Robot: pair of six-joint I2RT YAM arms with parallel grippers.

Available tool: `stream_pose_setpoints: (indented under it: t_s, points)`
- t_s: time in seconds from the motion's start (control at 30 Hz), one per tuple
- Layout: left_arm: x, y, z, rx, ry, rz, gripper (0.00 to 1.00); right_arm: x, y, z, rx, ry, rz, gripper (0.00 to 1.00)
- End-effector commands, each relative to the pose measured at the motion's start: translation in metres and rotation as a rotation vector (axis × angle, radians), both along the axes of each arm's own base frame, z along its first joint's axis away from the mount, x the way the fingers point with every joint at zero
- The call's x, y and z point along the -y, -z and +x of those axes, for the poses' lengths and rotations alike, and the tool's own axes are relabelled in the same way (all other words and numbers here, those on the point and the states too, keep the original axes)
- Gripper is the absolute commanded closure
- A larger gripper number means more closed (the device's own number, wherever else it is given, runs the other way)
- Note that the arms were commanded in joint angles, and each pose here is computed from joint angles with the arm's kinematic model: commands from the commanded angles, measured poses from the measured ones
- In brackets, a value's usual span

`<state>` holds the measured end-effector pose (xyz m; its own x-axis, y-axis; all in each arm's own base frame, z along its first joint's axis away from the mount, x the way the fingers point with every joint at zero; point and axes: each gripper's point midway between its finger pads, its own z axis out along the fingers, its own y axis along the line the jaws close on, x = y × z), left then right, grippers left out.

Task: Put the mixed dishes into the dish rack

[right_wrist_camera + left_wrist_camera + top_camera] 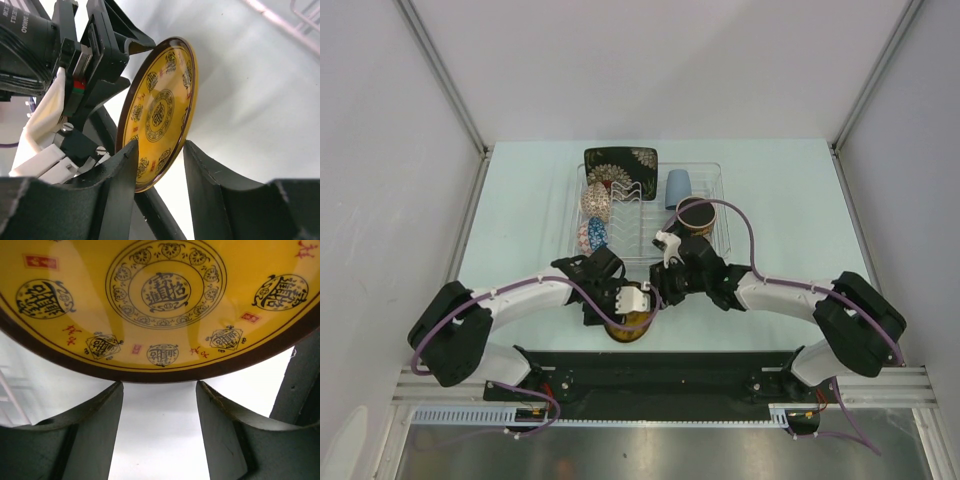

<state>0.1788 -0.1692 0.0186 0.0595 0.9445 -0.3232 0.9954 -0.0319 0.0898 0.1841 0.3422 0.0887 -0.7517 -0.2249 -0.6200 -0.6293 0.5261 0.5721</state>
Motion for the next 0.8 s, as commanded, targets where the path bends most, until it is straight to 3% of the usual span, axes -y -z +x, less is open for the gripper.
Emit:
stream_pose_setpoints:
  t_s: [0.0, 0.47, 0.67, 0.77]
  points:
    - [0.041, -0.021, 0.017, 0.062, 0.024, -0.145, 0.35, -0.025, -0.034, -0.005, 0.038, -0.094, 0.108, 0.53]
    - [0.051, -0.034, 0.022, 0.077, -0.006, -0.193, 0.35, -0.043, 0.001, 0.001, -0.055, -0.132, 0.072, 0.58]
    - [0.060, -0.046, 0.022, 0.060, -0.048, -0.237, 0.36, -0.049, -0.005, 0.008, -0.041, -0.134, 0.081, 0.74]
    - [0.056, -0.052, 0.024, 0.077, -0.062, -0.233, 0.36, -0.045, -0.009, 0.009, -0.031, -0.124, 0.069, 0.92]
